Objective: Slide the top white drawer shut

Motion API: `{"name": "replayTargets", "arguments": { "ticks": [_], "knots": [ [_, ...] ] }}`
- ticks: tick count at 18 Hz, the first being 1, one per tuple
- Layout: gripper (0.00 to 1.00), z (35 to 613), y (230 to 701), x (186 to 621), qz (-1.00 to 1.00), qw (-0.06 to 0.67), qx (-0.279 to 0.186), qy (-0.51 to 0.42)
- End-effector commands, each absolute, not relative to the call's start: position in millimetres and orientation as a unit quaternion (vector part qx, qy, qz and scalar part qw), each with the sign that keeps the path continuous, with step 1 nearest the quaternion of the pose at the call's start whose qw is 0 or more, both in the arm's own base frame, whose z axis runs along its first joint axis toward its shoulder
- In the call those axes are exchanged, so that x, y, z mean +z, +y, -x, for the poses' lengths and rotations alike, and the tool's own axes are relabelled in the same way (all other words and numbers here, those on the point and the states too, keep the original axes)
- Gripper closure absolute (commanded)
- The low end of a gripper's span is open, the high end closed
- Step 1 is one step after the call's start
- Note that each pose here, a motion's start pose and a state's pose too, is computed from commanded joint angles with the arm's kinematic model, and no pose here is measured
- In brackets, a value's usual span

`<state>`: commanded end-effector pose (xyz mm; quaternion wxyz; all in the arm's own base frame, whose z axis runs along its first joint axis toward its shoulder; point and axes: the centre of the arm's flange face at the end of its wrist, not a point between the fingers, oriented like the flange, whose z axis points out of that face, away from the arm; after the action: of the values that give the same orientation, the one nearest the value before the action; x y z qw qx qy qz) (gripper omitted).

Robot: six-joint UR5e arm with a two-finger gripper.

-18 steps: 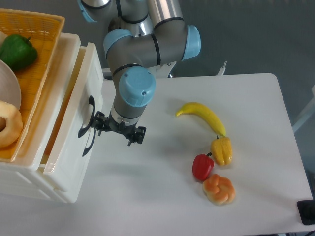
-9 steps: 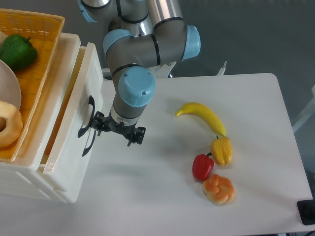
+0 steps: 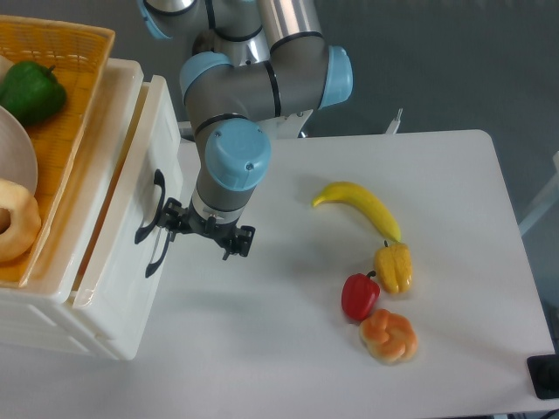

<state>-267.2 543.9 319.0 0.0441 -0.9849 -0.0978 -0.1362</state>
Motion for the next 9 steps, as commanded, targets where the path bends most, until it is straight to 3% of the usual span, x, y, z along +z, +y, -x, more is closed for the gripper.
{"name": "replayTargets", "arguments": {
  "ticks": [9],
  "knots": [
    [0.00,265.3,544.5,318.7,0.985,0.043,-0.137,-0.097]
  ]
}}
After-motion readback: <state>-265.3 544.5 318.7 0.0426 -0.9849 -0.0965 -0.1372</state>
